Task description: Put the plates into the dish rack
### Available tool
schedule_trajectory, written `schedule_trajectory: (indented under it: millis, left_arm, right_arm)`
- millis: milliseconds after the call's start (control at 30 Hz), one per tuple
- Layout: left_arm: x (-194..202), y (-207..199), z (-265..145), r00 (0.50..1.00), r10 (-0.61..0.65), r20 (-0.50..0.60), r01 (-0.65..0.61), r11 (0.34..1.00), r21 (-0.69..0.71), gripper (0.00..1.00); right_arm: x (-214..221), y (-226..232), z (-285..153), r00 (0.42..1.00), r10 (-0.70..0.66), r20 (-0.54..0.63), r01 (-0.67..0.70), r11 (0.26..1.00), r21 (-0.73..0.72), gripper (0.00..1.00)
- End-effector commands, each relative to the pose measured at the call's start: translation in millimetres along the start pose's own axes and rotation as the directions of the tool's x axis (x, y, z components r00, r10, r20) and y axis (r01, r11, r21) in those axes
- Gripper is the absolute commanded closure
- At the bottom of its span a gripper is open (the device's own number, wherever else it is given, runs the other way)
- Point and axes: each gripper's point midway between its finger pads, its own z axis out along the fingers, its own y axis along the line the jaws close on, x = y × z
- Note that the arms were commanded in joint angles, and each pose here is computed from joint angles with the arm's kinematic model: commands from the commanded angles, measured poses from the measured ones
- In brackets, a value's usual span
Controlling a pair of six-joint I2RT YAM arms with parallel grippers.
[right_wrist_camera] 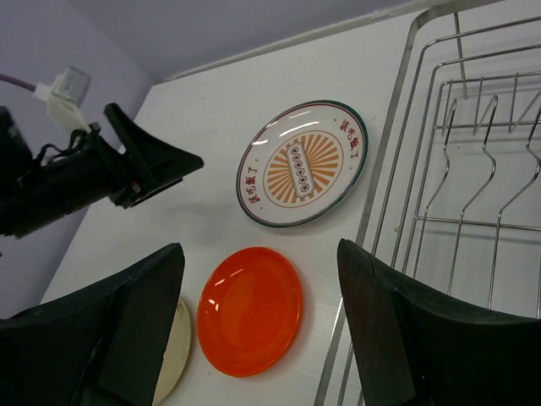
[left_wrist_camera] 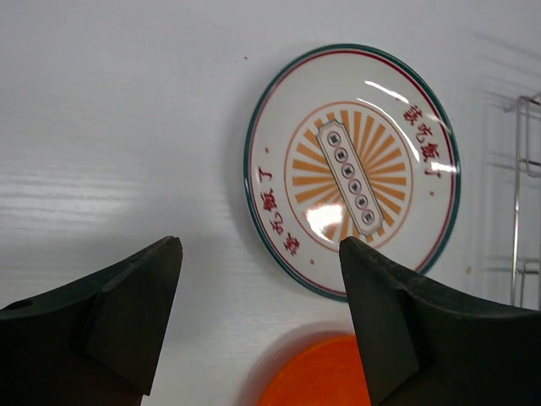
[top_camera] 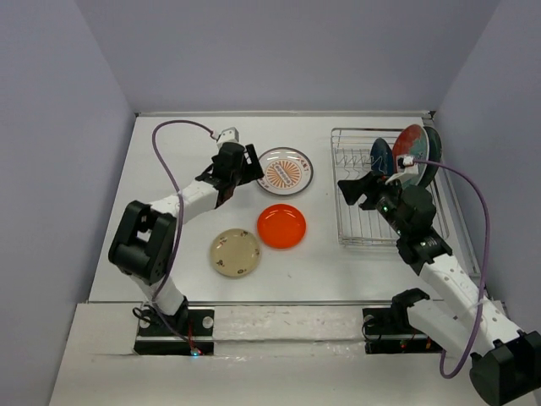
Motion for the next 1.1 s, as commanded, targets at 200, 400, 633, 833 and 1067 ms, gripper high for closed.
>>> schedule_trajectory:
  millis: [200,400,633,833,1067]
  left_arm:
    - [-4,-9,76,0.994,0.004,-0.107,0.006,0.996,0.091,0.21]
    - [19,-6,104,0.986,-0.035,-0.165,0.052,0.993,0.104,0.43]
    - [10,7,95,0.988,-0.109,-0.113,0.122,0.986,0.117,0.94]
    - [-60,-11,2,0.978,-0.172,0.119,0.138,0.958,0.252,0.94]
    - [-48,-27,-125,0.945,-0.295,0.144,0.182,0.834,0.521,0.94]
  right_arm:
    - [-17,21,-3,0.998,0.0,0.069,0.006,0.996,-0.093,0.23]
    - [-10,19,3,0.999,-0.002,0.043,0.006,0.996,-0.093,0.24]
    - [0,14,11,1.0,-0.016,0.008,0.017,0.996,-0.086,0.28]
    - [23,22,29,0.989,-0.074,-0.125,0.052,0.984,-0.168,0.13]
    - [28,51,40,0.972,-0.042,-0.232,-0.03,0.954,-0.297,0.09]
